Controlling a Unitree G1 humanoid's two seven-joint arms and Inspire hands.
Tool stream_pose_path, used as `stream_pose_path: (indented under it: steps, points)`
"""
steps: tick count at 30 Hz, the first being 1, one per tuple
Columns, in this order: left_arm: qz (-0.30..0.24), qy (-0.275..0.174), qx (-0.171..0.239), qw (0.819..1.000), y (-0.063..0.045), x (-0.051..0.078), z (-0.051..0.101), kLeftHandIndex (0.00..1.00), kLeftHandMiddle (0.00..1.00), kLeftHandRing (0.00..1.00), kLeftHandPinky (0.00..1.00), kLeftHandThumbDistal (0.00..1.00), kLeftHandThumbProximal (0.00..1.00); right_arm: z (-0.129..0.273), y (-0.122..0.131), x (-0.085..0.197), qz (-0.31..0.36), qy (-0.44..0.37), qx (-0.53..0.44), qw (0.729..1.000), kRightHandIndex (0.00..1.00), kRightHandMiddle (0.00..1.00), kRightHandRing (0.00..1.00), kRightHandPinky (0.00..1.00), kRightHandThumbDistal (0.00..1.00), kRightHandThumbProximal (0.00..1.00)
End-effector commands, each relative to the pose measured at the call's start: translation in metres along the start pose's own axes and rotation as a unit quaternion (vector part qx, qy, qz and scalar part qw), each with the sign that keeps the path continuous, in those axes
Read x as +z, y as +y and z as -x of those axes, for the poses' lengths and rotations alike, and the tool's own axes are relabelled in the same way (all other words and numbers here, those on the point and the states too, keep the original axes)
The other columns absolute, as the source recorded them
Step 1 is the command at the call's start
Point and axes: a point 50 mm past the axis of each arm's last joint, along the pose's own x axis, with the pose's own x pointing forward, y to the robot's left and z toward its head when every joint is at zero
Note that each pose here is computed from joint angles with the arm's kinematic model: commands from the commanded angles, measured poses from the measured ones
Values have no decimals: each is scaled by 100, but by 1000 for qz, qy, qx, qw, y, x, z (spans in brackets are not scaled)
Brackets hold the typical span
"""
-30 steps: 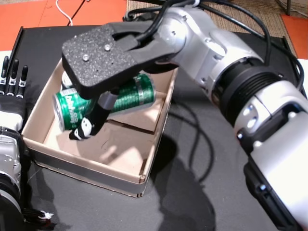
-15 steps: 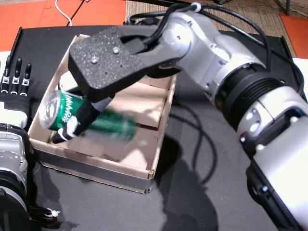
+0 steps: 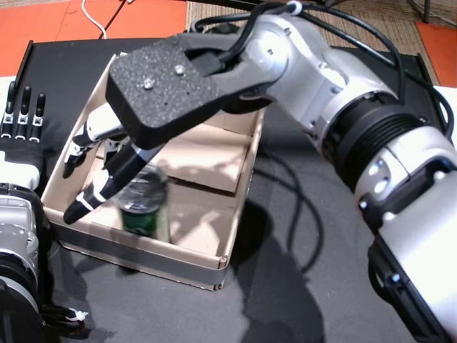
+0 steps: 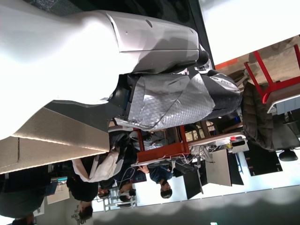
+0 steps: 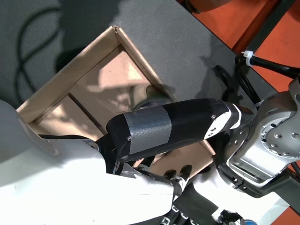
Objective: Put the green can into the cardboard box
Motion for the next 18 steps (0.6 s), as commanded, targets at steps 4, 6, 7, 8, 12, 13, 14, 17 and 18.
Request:
stream_pose_path:
  steps: [4, 6, 7, 8, 12, 13, 14, 17, 18]
  points:
    - [-17, -5, -4, 1000, 2, 3, 0, 60, 58, 61, 83, 0, 94, 12, -16, 6, 28, -6, -37, 999, 82, 89, 100, 98, 100, 80]
    - [-18, -7, -6, 1000, 2, 4, 1, 50, 54, 64, 83, 0, 93, 23, -26, 6, 55, 1, -74, 996, 76, 86, 99, 96, 100, 73]
    - [-17, -8, -5, 1000, 3, 4, 1, 45, 51, 64, 82, 0, 91, 28, -30, 5, 63, 0, -96, 993, 74, 85, 99, 95, 100, 69]
    - [-16, -8, -3, 1000, 3, 4, 1, 42, 48, 61, 81, 0, 90, 34, -34, 5, 70, -4, -122, 990, 72, 85, 99, 95, 100, 67]
    - [-20, -7, 1, 1000, 5, 6, 0, 35, 38, 52, 78, 0, 90, 67, -51, 2, 108, -33, -252, 961, 65, 86, 98, 95, 100, 64]
    - [-20, -6, 1, 1000, 5, 7, 0, 34, 36, 50, 78, 0, 90, 76, -54, 0, 121, -40, -290, 948, 62, 84, 98, 95, 100, 62]
    - [-18, -5, -4, 1000, 6, 8, 0, 35, 37, 51, 80, 0, 93, 87, -56, -1, 143, -48, -338, 929, 62, 83, 97, 95, 100, 58]
    - [-16, -4, -9, 1000, 7, 10, 1, 35, 37, 51, 79, 0, 93, 122, -59, -8, 206, -53, -476, 853, 70, 84, 99, 99, 100, 61]
    - [-19, -5, -7, 1000, 6, 10, 0, 36, 38, 52, 80, 0, 93, 132, -59, -10, 222, -50, -511, 829, 75, 86, 100, 100, 100, 59]
